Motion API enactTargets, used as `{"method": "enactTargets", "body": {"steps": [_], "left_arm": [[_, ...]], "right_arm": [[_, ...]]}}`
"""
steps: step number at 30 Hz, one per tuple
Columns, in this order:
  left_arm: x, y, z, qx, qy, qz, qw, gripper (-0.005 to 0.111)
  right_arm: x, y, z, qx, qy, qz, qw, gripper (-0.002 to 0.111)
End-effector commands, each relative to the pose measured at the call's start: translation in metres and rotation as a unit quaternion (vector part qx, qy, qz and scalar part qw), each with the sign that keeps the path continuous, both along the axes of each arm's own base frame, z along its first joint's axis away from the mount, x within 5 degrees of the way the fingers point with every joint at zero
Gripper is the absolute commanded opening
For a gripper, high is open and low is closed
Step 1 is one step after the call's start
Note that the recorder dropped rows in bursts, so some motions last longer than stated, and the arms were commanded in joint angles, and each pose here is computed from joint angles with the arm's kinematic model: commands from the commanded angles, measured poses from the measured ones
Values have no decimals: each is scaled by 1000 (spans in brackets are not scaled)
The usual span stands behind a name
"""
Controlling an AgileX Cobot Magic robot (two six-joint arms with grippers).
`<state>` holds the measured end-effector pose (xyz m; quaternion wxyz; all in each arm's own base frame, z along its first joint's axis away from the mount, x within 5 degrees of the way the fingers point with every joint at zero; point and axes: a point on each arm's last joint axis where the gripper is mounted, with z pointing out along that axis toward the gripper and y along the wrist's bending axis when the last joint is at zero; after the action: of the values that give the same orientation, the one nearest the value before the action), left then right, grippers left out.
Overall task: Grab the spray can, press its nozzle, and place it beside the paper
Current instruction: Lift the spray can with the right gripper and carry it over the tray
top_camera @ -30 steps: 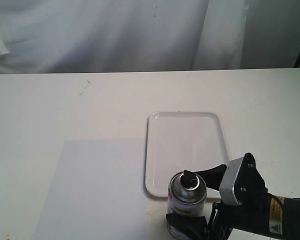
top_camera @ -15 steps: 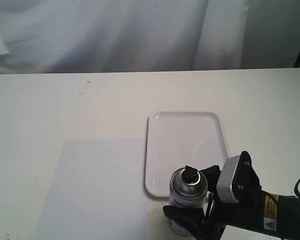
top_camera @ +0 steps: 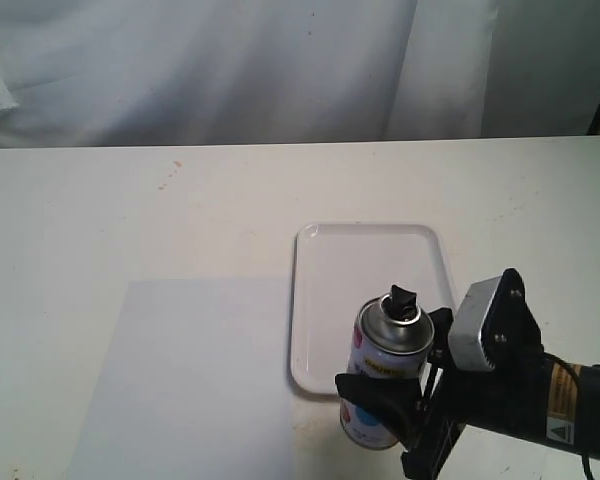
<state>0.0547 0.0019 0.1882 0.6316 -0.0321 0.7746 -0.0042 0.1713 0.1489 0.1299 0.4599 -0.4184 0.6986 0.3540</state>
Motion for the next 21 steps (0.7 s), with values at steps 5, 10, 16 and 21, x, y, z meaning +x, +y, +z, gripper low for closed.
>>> {"method": "enactTargets", "body": {"steps": [5, 10, 16, 21], "left_arm": [[0, 0, -1, 0, -3, 0, 1000, 0], [0, 0, -1, 0, -3, 0, 1000, 0], [0, 0, -1, 0, -3, 0, 1000, 0], [0, 0, -1, 0, -3, 0, 1000, 0]], "right_arm": [[7, -6, 32, -17, 13, -57, 998, 0], [23, -1, 45, -69, 48, -110, 990, 0], [33, 20, 63, -119, -3, -92, 989, 0], [41, 31, 75, -196, -23, -128, 972, 0]]}}
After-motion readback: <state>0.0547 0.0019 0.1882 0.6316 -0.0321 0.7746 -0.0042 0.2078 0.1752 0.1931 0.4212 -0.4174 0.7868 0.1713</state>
